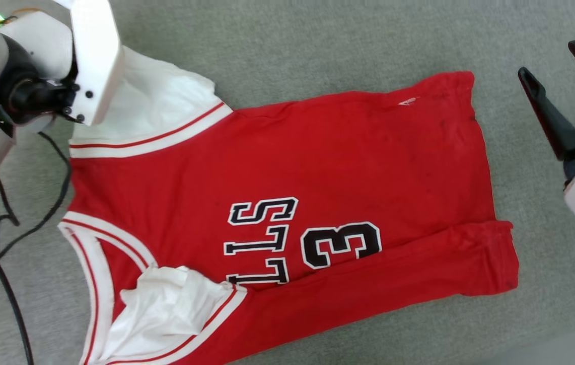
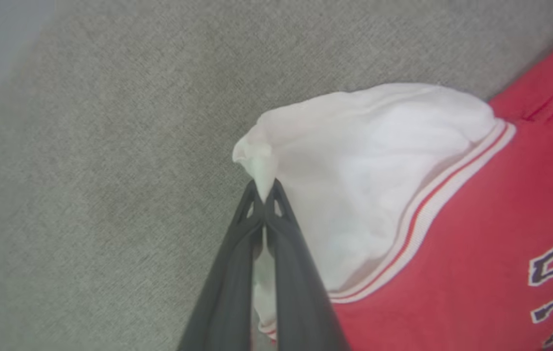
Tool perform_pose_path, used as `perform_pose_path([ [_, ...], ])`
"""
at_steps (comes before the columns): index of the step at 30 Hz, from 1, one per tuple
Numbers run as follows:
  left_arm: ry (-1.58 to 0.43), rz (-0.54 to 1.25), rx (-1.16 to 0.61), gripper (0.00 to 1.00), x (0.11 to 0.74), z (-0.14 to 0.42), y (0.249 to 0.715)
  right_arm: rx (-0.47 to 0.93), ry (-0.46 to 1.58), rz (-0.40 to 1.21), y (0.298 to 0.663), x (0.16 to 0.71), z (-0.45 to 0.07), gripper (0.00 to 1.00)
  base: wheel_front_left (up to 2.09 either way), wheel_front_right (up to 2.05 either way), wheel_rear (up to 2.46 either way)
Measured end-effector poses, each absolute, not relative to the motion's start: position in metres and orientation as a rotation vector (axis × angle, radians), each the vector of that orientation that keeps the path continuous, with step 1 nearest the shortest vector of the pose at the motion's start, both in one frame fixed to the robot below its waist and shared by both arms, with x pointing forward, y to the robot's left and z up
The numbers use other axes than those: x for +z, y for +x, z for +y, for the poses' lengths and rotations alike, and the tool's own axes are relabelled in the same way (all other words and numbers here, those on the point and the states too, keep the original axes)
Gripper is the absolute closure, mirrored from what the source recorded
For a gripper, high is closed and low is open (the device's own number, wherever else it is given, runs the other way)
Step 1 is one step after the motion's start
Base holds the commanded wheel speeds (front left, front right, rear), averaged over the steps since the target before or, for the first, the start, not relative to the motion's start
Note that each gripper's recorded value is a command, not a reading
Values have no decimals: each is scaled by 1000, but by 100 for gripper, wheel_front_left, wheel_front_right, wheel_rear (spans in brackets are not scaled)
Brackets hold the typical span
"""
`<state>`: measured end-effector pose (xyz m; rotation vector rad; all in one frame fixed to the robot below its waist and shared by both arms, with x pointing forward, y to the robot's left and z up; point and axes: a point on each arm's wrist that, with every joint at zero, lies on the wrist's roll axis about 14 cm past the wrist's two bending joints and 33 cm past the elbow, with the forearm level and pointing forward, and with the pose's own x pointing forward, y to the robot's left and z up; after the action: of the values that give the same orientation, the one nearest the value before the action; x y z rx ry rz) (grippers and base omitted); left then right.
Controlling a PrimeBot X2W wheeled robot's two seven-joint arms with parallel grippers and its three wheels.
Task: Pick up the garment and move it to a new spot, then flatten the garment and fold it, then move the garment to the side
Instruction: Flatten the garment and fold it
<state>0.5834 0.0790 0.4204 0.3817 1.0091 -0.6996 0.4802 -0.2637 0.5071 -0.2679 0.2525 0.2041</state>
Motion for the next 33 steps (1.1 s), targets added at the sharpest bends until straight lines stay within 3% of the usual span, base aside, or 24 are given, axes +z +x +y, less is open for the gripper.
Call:
perform_pose_path([
  [10, 398, 901, -724, 100, 455, 82, 571, 308, -348, 848, 483, 463, -269, 0, 0, 0, 0],
  [14, 406, 880, -741, 100, 456, 81, 570, 322, -344, 1006, 486, 440, -267, 0, 0, 0, 0],
  [26, 417, 857, -756, 100, 441, 87, 570, 391, -279, 1188, 499, 366, -237, 0, 0, 0, 0],
  [32, 409, 843, -766, 100, 441, 86, 568, 405, -256, 1167, 498, 359, -235, 0, 0, 0, 0],
  [33, 406, 836, -766, 100, 442, 86, 567, 404, -254, 1152, 499, 360, -235, 94, 0, 0, 0],
])
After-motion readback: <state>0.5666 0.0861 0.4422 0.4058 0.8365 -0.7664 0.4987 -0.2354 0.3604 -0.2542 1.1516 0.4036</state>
